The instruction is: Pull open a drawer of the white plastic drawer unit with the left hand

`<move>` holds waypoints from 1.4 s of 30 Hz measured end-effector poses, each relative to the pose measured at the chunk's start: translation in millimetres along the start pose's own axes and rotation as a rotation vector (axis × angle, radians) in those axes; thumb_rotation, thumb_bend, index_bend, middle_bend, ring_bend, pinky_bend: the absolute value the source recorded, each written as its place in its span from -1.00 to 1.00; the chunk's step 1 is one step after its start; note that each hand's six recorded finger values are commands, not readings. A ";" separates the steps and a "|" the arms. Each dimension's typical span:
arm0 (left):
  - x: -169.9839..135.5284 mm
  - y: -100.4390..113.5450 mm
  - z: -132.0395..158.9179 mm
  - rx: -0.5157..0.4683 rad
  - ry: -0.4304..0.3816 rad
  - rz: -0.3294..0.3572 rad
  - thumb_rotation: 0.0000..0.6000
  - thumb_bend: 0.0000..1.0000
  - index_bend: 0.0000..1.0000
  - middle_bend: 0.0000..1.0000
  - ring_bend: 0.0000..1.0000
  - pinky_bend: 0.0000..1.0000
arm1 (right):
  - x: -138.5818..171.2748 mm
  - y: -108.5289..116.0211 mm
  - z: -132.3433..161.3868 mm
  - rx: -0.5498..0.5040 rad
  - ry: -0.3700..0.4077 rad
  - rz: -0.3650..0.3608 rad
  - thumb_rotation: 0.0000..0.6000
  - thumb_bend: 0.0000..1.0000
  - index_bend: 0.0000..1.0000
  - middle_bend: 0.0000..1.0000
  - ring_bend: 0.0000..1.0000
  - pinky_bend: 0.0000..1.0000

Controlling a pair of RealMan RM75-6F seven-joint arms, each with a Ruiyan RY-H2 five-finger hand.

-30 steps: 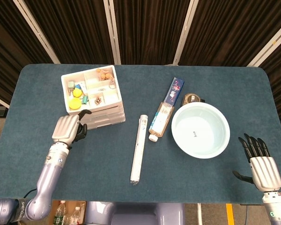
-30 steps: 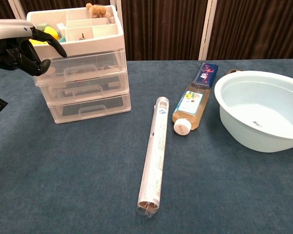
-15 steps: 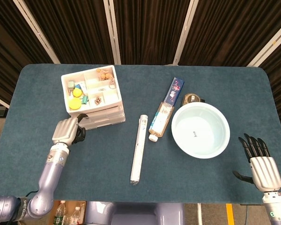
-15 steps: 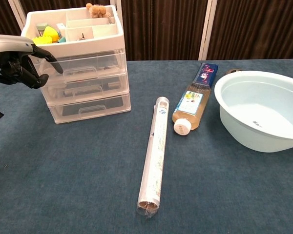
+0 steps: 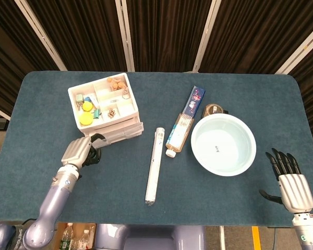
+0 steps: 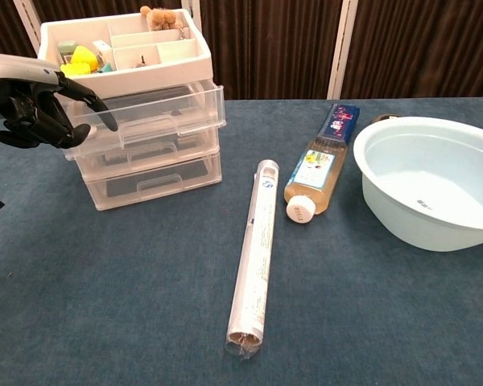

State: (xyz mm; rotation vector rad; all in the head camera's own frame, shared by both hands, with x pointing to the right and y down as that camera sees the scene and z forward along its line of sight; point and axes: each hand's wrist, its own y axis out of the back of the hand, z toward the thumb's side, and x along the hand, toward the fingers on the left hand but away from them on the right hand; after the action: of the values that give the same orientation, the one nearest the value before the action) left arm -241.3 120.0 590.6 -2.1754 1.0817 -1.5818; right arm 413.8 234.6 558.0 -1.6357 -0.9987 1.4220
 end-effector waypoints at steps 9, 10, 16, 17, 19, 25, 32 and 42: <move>-11.1 -10.9 2.2 -0.016 -0.026 -0.049 1.00 0.27 -0.37 1.00 1.00 0.92 | -0.1 0.3 0.0 0.000 0.000 -0.002 1.00 -0.75 -1.00 -1.00 -1.00 -1.00; -12.4 -12.5 2.9 -0.017 -0.032 -0.054 1.00 0.27 -0.37 1.00 1.00 0.92 | -0.1 0.3 0.0 -0.001 0.000 -0.002 1.00 -0.75 -1.00 -1.00 -1.00 -1.00; -23.5 -21.0 9.5 -0.021 -0.074 -0.080 1.00 0.27 -0.37 1.00 1.00 0.92 | -0.1 0.3 -0.4 -0.001 -0.001 -0.001 1.00 -0.75 -1.00 -1.00 -1.00 -1.00; -25.3 -22.0 10.8 -0.022 -0.081 -0.084 1.00 0.27 -0.37 1.00 1.00 0.92 | -0.1 0.2 -0.4 -0.001 0.000 -0.001 1.00 -0.75 -1.00 -1.00 -1.00 -1.00; -29.3 -23.9 13.3 -0.024 -0.095 -0.092 1.00 0.27 -0.37 1.00 1.00 0.92 | 0.0 0.1 -0.1 0.000 0.000 0.000 1.00 -0.75 -1.00 -1.00 -1.00 -1.00; -35.4 -26.3 17.7 -0.021 -0.117 -0.108 1.00 0.27 -0.43 1.00 1.00 0.92 | 0.0 0.1 0.0 0.000 0.000 -0.001 1.00 -0.75 -1.00 -1.00 -1.00 -1.00; -36.7 -21.0 17.7 0.024 -0.142 -0.067 1.00 -0.21 -0.80 0.96 0.85 0.87 | 0.0 0.1 -0.3 -0.002 0.000 0.000 1.00 -0.75 -1.00 -1.00 -1.00 -1.00; -44.9 -3.4 -0.3 0.255 -0.174 0.097 1.00 -0.95 -0.90 -0.21 -0.19 0.09 | 0.0 0.7 -1.4 -0.001 -0.004 -0.001 1.00 -0.75 -1.00 -1.00 -1.00 -1.00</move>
State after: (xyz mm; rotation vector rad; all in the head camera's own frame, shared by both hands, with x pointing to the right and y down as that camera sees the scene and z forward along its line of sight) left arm -246.4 153.1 560.5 -2.0156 0.8680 -1.3756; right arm 415.3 234.3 557.6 -1.6330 -1.0025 1.4244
